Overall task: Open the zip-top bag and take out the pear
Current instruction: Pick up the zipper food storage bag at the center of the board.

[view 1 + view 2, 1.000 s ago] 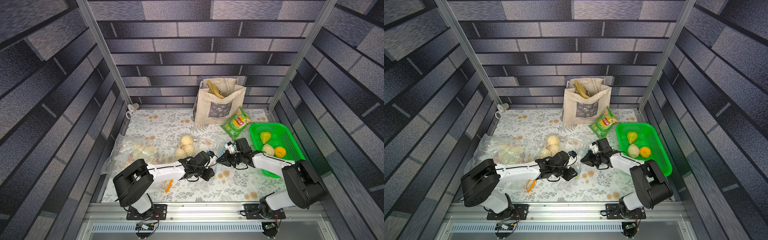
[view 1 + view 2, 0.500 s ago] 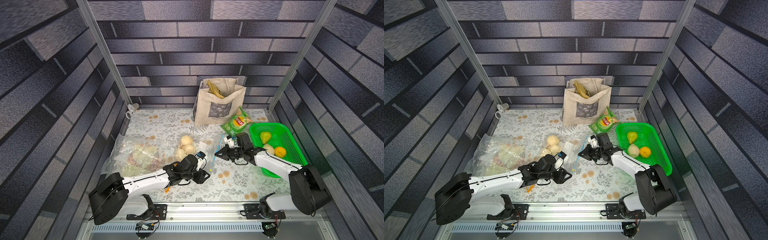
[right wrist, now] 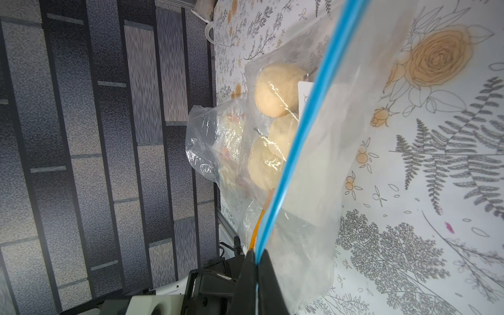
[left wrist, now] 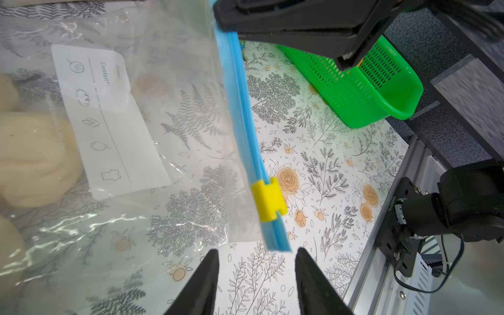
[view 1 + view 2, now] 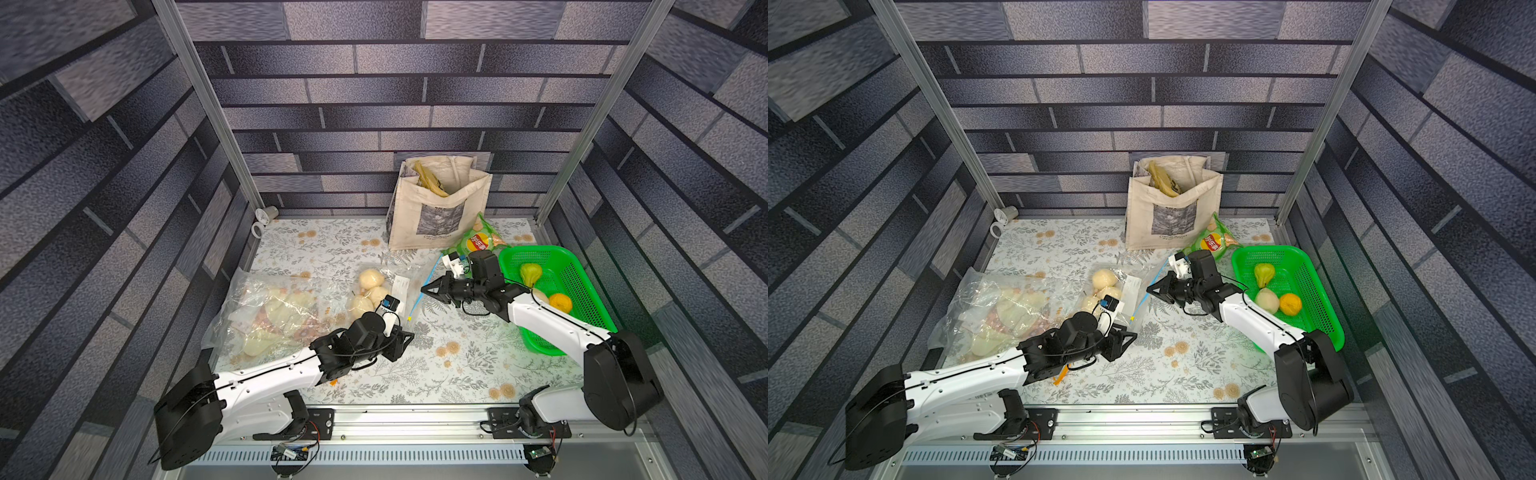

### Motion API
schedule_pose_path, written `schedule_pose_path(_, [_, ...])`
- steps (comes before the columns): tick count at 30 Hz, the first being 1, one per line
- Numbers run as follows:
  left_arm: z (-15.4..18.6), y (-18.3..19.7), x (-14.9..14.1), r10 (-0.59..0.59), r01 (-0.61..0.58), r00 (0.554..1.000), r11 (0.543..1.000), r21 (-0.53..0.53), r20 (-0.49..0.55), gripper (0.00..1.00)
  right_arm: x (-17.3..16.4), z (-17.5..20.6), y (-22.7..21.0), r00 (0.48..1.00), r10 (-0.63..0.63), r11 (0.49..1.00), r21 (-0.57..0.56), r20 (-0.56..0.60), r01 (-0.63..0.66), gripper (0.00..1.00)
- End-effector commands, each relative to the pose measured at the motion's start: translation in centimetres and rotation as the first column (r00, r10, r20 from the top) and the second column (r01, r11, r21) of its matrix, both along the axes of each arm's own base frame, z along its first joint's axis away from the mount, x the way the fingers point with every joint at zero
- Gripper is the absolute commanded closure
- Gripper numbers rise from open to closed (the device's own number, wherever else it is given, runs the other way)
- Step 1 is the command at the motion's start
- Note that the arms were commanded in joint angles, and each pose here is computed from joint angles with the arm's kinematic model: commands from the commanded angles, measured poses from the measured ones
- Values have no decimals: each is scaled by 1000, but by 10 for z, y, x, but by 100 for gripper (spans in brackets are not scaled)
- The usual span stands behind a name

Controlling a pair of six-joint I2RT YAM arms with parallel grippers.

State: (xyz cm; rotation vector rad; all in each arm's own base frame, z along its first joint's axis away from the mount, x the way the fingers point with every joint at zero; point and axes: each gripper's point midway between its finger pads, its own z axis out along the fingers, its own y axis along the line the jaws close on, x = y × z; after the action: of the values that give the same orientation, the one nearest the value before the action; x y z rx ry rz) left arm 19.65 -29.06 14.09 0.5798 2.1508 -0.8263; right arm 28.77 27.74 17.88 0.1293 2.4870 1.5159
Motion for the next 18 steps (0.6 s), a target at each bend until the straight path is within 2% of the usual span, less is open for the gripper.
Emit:
schedule_pose_path(1, [5,16,18,130,-132,989,991,31,63,56,3,16,9,1000,14,999,35,27,-15,96])
schedule_pose_path(4, [16,18,27,161,-165,980,986,23,115,58,1,19,11,999,19,999,37,32,-20,96])
schedule_pose_path(9, [30,4,28,117,-112,981,993,-37,152,61,0,20,13,999,19,999,37,33,-21,96])
schedule_pose_path(16, [34,-9,22,41,-35,987,998,-44,156,86,-2,17,15,999,34,999,34,26,-35,94])
schedule_pose_path(18, [36,-9,19,12,-7,985,999,-33,169,100,-3,18,14,998,51,999,10,48,-51,79])
